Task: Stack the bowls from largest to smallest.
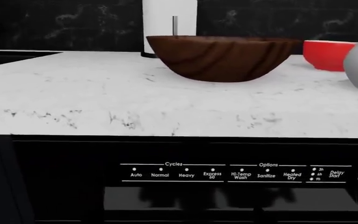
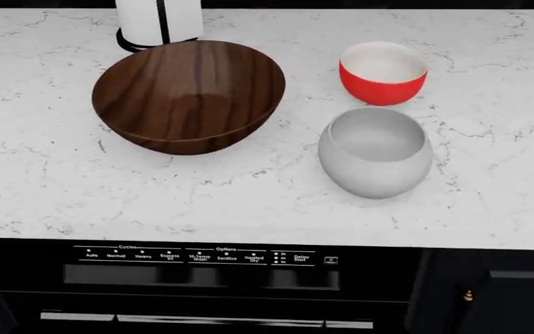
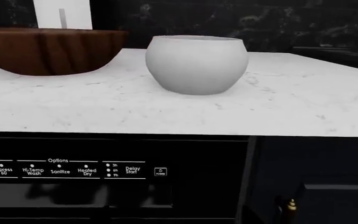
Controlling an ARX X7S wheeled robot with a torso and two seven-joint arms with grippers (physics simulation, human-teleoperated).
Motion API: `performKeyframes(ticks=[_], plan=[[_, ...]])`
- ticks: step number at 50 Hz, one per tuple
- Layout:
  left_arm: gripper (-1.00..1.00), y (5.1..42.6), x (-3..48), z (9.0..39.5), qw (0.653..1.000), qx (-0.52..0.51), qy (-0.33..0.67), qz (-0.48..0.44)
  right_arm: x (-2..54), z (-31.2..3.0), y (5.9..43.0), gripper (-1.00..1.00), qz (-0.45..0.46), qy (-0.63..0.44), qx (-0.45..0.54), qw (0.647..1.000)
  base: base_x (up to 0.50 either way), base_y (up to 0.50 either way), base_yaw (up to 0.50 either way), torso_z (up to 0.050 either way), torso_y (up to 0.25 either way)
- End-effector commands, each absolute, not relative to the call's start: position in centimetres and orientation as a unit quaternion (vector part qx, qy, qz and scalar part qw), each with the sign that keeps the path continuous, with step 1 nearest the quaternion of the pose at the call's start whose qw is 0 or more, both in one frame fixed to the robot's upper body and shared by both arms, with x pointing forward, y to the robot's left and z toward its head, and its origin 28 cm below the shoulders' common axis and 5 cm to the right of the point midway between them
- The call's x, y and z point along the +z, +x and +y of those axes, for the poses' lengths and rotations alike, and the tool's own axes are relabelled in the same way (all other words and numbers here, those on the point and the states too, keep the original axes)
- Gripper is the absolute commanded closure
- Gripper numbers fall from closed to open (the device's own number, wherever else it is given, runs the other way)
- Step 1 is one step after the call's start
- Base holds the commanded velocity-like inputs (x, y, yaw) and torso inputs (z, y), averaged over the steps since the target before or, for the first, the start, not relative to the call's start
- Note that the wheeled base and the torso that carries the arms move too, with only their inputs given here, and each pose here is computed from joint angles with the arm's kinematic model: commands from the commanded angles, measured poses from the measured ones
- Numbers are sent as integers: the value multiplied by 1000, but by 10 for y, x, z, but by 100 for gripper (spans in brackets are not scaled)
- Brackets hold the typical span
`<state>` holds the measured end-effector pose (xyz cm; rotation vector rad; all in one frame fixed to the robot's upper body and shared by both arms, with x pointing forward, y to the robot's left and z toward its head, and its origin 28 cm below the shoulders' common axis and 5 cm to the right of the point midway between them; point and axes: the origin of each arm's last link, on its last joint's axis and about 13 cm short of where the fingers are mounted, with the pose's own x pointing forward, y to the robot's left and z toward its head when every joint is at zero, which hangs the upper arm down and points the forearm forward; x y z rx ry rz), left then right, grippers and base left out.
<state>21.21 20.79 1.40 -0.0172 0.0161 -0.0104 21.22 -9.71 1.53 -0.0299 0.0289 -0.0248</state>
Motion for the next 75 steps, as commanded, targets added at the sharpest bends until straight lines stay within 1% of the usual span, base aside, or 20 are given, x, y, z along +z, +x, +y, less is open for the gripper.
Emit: performKeyframes(ticks=[1, 2, 6, 10, 13, 17, 18, 19, 21, 23, 25, 28, 30, 32, 44, 57, 69, 71, 73, 75], plan=[[-100, 214, 41, 212, 998, -11, -30, 51, 66, -102, 217, -100, -28, -7, -25, 999, 0, 0, 0, 0, 0], [-100, 214, 56, 212, 999, -2, -25, 31, 76, -105, 217, -100, -32, -9, -34, 999, 0, 0, 0, 0, 0], [-100, 211, 95, 217, 1000, 4, -18, 13, 105, -110, 210, -100, -47, -14, -45, 998, 0, 0, 0, 0, 0], [-100, 206, 132, 219, 999, 2, 23, -27, 134, -112, 204, -100, -54, -23, -54, 997, 0, 0, 0, 0, 0], [-100, 203, 156, 219, 999, -4, 34, -33, 156, -113, 201, -100, -66, -36, -55, 996, 0, 0, 0, 0, 0], [-100, 204, 166, 221, 999, -6, 44, -31, 174, -116, 198, -100, -74, -44, -56, 995, 0, 0, 0, 0, 0], [-100, 202, 167, 221, 999, -30, 14, -11, 176, -118, 196, -100, -79, -51, -65, 993, 0, 0, 0, 0, 0], [-100, 200, 168, 222, 999, -35, 17, 2, 172, -121, 193, -100, -70, -62, -67, 993, 0, 0, 0, 0, 0], [-100, 198, 172, 225, 999, -22, 31, -6, 171, -125, 191, -100, -61, -64, -70, 994, 0, 0, 0, 0, 0], [-100, 198, 182, 230, 999, -18, 31, -15, 174, -134, 190, -100, -54, -39, -75, 995, 0, 0, 0, 0, 0], [-100, 198, 185, 233, 999, -14, 34, -20, 175, -140, 190, -100, -59, -46, -96, 993, 90, 0, 0, 0, 0], [-100, 199, 188, 242, 999, 2, 38, -21, 175, -143, 188, -100, -63, -60, -90, 992, 359, 0, 0, 0, 0], [-100, 199, 189, 245, 999, 5, 40, -24, 178, -145, 187, -100, -60, -36, -87, 994, 500, 0, 0, 0, 0], [-100, 198, 190, 247, 998, 4, 49, -28, 181, -149, 184, -100, -65, -47, -90, 993, 500, 0, 0, 0, 0], [-100, 196, 202, 263, 997, 39, 45, -45, 200, -153, 171, -100, -76, -59, -87, 992, 500, 0, 0, 0, 0], [-100, 191, 207, 270, 997, 48, 45, -41, 205, -156, 168, -100, -78, -61, -94, 991, 500, 0, 0, 0, 0], [-100, 184, 211, 275, 996, 57, 53, -43, 208, -159, 169, -100, -81, -66, -103, 989, 500, 0, 0, 0, 1], [-100, 184, 212, 277, 996, 60, 52, -41, 214, -160, 173, -100, -74, -61, -108, 989, 219, 0, 0, 0, 0], [-100, 183, 214, 278, 996, 62, 51, -42, 218, -164, 179, -100, -63, -111, -126, 984, 0, 0, 0, 0, 5], [-100, 183, 216, 279, 996, 63, 51, -42, 218, -168, 188, -100, -37, -101, -119, 987, 0, 0, 0, 0, 0]])
